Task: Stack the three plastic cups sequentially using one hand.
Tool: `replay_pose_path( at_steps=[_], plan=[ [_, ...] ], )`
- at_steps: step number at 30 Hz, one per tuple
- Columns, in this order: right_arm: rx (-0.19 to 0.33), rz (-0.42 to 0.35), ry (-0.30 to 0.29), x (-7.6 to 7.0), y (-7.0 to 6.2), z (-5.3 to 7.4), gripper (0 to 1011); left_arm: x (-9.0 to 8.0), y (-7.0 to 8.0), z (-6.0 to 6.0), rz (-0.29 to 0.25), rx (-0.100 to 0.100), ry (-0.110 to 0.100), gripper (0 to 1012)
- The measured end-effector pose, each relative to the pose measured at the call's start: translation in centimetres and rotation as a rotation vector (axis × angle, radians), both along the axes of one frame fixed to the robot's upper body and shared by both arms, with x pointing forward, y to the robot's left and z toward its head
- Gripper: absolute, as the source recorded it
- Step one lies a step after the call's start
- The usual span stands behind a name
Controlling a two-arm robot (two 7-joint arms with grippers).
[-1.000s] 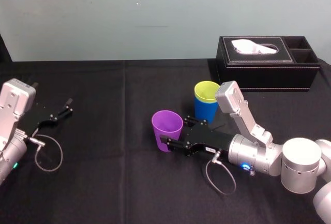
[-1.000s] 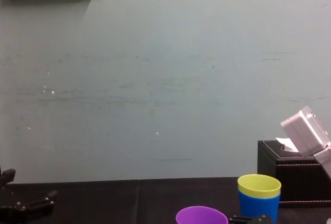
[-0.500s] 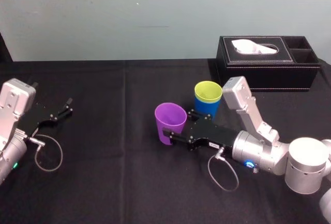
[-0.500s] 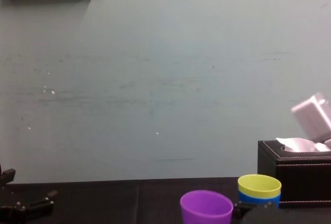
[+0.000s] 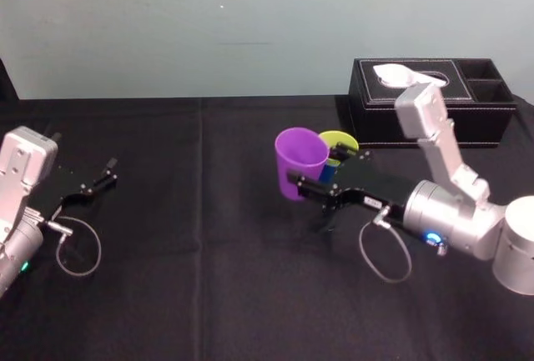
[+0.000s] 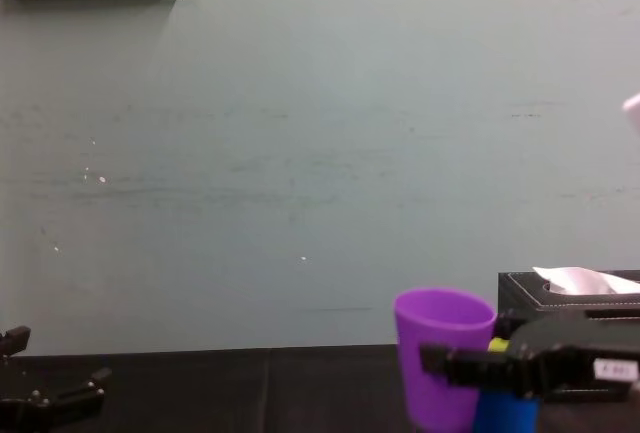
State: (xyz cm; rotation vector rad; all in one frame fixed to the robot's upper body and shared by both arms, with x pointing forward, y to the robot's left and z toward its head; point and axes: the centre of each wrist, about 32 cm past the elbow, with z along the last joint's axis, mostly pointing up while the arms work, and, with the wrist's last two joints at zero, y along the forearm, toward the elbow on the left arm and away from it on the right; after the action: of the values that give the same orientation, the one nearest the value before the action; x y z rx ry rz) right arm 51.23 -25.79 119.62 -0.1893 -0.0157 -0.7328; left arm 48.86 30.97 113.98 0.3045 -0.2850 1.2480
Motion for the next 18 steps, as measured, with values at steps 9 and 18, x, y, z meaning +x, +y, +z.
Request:
replay_pose_path(
  at_steps=[9,18],
  plan=[
    [-0.001,-0.041,-0.025,0.0,-1.3,2.3,715,0.0,0.0,0.0,0.0,0.0,0.0,1010],
    [0.0,-0.08,-0.047,0.5,-2.4,3.5,715,0.0,0.0,0.0,0.0,0.0,0.0,1010]
  ],
)
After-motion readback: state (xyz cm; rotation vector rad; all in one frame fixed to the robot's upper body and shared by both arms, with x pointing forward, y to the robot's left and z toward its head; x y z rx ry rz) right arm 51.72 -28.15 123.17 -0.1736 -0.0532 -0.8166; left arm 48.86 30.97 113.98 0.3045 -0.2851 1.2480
